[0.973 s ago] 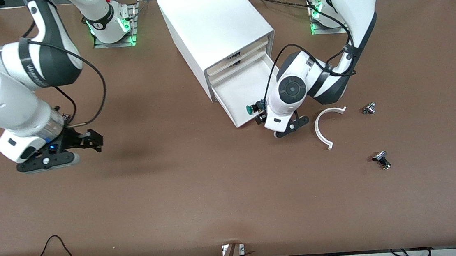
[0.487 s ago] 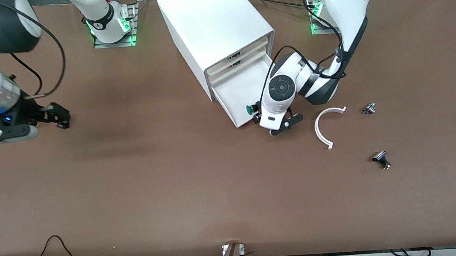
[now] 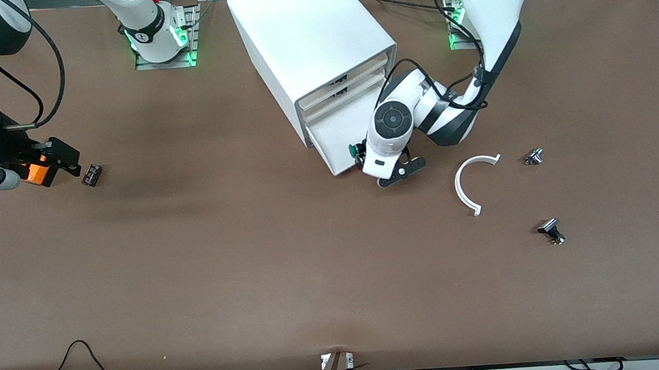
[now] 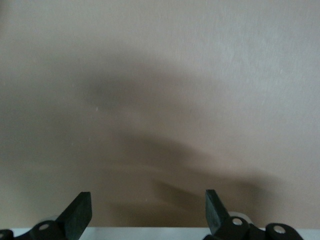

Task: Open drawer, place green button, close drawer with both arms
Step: 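Withdraw the right gripper while the left gripper pushes the drawer shut, then push the drawer fully into the cabinet with the left gripper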

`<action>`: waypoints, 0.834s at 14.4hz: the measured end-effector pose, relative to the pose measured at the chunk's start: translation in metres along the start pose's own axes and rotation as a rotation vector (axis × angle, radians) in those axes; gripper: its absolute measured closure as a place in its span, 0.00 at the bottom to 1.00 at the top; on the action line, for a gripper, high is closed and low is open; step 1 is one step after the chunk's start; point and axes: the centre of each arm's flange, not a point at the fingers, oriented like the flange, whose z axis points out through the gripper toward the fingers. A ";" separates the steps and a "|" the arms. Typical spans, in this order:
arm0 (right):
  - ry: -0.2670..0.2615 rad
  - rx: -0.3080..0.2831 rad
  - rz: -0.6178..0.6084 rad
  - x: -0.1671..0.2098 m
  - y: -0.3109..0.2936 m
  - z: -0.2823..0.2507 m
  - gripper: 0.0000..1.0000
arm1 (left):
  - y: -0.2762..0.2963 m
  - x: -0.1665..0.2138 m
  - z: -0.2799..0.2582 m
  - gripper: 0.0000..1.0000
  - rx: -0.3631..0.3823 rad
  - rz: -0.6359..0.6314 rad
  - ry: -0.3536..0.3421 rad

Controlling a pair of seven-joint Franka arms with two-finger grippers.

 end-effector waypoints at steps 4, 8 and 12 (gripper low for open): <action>-0.002 0.006 0.012 -0.001 0.001 -0.003 0.00 | 0.009 -0.032 0.004 0.00 0.027 0.030 -0.052; -0.003 0.031 0.028 -0.004 0.005 -0.011 0.00 | 0.020 -0.060 0.009 0.00 0.016 0.039 -0.123; -0.046 0.051 0.031 -0.013 0.004 -0.030 0.00 | 0.027 -0.083 0.016 0.00 0.032 0.063 -0.162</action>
